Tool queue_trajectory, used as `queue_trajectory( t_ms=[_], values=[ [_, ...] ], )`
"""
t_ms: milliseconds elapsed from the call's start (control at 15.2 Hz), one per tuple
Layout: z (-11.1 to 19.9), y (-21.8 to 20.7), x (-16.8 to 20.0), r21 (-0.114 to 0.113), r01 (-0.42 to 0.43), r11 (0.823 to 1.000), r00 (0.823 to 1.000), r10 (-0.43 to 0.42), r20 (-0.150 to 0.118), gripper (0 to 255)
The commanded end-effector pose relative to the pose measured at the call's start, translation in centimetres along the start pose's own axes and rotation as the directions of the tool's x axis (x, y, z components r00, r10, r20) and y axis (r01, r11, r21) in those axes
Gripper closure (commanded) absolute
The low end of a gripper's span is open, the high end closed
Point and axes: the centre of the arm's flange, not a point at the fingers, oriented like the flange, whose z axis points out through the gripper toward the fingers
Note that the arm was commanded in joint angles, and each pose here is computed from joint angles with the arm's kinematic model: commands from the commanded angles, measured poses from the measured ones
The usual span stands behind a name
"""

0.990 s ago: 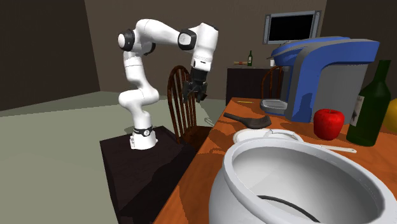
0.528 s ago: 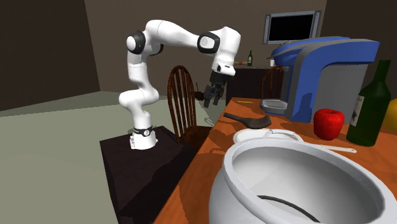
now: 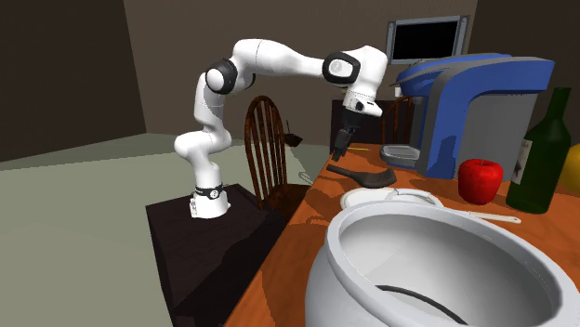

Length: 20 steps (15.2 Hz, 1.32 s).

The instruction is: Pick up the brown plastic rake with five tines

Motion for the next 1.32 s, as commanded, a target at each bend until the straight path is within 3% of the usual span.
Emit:
queue_trajectory(
  t_ms=[0,660,726,1254],
  values=[
    [-0.4,-1.7,2.1,-0.001,0.033,0.999,0.999,-0.033,0.003,0],
    [3.4,-2.4,3.7,-0.001,0.042,0.999,0.999,-0.042,0.003,0],
    [3.4,-2.5,3.7,-0.001,0.042,0.999,0.999,-0.042,0.003,255],
    [3.4,-2.5,3.7,-0.001,0.042,0.999,0.999,-0.042,0.003,255]
  ],
)
